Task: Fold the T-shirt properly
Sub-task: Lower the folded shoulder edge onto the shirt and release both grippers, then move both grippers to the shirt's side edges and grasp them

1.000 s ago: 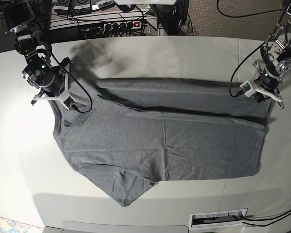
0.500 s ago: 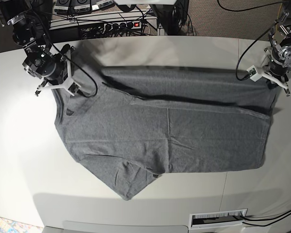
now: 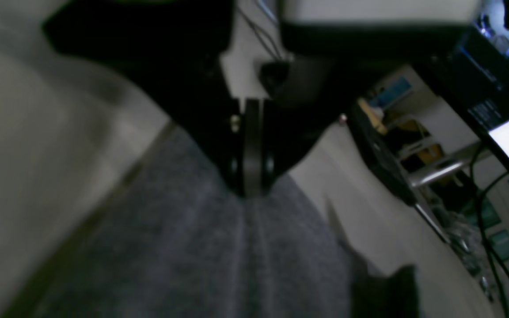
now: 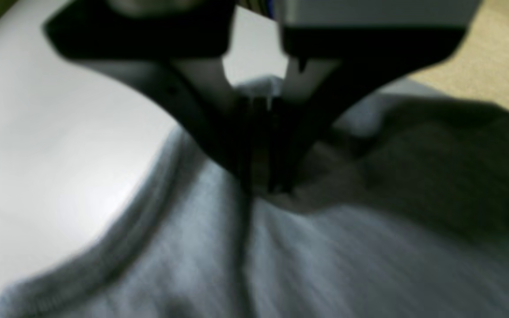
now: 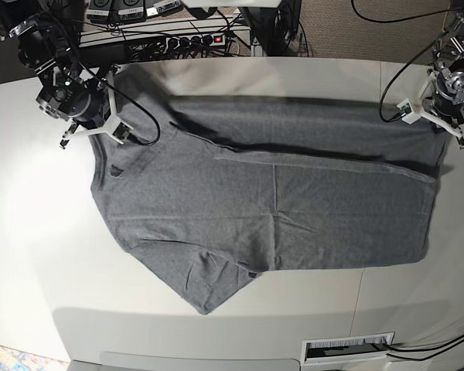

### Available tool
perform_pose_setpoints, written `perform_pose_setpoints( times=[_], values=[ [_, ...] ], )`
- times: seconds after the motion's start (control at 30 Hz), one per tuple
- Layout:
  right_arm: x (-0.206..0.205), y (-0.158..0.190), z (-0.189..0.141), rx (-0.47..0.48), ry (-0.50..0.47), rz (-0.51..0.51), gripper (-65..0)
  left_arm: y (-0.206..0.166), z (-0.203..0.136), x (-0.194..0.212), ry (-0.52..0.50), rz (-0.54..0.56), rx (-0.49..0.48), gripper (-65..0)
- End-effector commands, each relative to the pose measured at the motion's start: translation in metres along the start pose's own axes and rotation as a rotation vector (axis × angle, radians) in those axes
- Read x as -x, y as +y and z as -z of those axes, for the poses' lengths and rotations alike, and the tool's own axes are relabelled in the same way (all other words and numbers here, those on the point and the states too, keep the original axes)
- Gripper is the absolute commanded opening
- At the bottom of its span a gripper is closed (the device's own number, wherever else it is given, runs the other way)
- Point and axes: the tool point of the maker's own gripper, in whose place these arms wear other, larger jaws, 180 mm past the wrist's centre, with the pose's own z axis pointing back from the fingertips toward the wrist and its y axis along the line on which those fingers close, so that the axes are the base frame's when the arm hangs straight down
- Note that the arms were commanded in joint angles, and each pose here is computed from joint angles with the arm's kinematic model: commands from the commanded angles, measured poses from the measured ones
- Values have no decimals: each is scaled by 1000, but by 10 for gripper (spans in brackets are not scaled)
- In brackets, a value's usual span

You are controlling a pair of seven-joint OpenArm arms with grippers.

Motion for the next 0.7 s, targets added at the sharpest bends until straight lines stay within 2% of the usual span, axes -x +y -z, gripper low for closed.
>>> perform_pose_setpoints(
  times=[0.0,0.23,0.33,0.47,0.57,0.67],
  values=[
    [0,-13,-6,41,3,-13,-650,-63,-9,6,14,36,251,-650],
    [-1,-13,-6,41,-1,-13,-650,-64,-20,-2,-6,64,257,-650],
    [-8,-13,-10,46,-26,-21,-650,-46,-22,-5,-21,52,195,-650],
    [-29,-17,-21,69,-117,-33,-650,-17,-28,-12,-51,45,98,-650],
    [-41,-32,-33,116,-181,-15,-650,4,-35,-17,-75,36,27,-650],
    [-50,-51,-44,170,-242,12,-634,13,-38,-23,-95,24,-4,-650]
  ],
)
